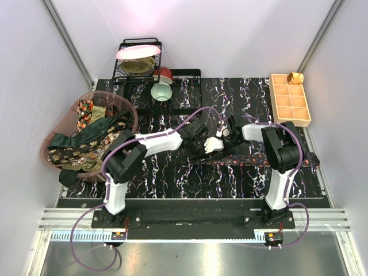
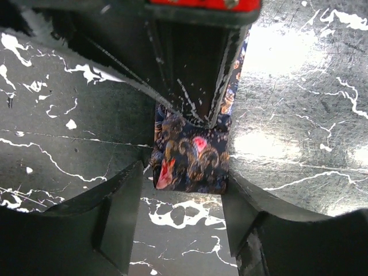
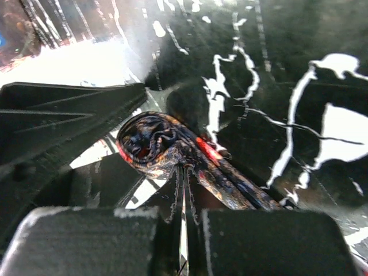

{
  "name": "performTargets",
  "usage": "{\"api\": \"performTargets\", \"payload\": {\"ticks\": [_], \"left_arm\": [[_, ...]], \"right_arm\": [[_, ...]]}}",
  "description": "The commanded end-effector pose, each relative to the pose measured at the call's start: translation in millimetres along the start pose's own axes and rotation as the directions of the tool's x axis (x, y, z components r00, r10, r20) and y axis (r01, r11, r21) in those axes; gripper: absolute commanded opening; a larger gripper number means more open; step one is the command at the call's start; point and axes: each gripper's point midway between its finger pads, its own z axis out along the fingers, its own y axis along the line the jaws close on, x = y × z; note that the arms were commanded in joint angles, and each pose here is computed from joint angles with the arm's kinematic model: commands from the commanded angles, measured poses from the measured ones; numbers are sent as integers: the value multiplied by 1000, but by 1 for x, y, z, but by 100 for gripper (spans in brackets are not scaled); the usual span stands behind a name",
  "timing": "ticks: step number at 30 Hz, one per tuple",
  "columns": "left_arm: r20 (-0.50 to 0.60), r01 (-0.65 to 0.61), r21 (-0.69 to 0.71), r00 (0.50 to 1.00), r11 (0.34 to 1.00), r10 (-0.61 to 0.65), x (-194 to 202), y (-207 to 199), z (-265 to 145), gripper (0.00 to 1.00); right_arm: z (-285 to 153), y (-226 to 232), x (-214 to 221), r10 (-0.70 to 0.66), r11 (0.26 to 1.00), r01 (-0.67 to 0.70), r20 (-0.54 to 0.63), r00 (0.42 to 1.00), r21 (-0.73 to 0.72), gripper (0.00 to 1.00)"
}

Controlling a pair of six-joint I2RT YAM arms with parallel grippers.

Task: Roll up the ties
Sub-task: Roll the tie at the center of the board.

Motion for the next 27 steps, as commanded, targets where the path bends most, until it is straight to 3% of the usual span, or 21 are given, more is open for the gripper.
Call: {"api": "performTargets", "payload": {"ticks": [1, 6, 18, 24, 27], "left_arm": [[32, 22, 35, 999, 999, -23, 0, -7, -3, 62], [113, -9, 39, 994, 999, 5, -14, -9, -5, 68], [219, -134, 1, 967, 991, 131, -31, 1, 2, 72], [220, -176, 41, 962, 984, 163, -27, -4, 7, 60], [228, -193, 46, 957, 980, 177, -26, -6, 7, 60]], "right_arm": [[-6, -10, -12, -45, 995, 40, 52, 998, 90, 0], [-6, -13, -12, -46, 994, 41, 48, 998, 104, 0], [-4, -17, -10, -36, 993, 32, 34, 999, 113, 0], [-4, -17, -11, -32, 993, 28, 30, 999, 114, 0], [-4, -18, -10, -26, 994, 23, 27, 999, 109, 0]]}}
